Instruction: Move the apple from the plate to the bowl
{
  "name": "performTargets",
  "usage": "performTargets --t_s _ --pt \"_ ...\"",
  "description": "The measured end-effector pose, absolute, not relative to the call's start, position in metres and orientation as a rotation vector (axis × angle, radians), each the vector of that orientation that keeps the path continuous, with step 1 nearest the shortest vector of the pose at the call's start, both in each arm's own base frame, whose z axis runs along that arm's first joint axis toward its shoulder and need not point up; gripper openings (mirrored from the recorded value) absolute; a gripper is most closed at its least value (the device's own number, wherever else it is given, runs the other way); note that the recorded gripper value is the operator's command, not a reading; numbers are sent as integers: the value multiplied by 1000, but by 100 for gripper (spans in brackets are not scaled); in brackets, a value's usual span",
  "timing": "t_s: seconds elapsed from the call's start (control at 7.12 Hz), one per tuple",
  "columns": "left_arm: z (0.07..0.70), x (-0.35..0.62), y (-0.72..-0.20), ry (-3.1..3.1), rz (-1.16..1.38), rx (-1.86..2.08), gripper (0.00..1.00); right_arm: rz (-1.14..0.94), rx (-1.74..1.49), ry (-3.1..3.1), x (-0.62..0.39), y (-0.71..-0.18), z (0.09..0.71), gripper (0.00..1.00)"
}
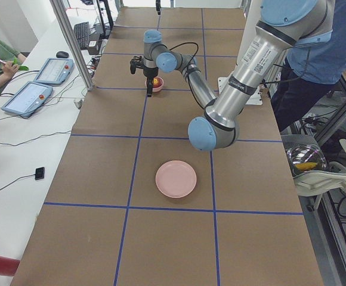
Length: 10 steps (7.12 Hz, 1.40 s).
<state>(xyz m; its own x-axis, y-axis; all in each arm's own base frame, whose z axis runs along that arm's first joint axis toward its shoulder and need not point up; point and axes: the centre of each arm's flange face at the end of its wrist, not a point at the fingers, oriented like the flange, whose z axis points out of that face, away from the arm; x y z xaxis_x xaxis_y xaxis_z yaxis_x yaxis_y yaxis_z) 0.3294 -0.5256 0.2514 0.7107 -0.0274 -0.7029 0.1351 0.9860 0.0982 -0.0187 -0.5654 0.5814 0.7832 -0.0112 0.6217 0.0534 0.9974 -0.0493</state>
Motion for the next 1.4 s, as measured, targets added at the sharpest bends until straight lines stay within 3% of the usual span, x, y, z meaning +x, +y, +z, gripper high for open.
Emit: performTargets --t_s 0.56,0.98,1.4 --pt "417 120 -535 697 -95 94 98 -7 -73 -666 17 -540 614 100" --pt "549 10 -562 699 6 83 98 -9 -43 -663 23 -525 628 100" --pt "643 -68 -541 683 84 83 98 22 -41 -647 42 -502 637 100"
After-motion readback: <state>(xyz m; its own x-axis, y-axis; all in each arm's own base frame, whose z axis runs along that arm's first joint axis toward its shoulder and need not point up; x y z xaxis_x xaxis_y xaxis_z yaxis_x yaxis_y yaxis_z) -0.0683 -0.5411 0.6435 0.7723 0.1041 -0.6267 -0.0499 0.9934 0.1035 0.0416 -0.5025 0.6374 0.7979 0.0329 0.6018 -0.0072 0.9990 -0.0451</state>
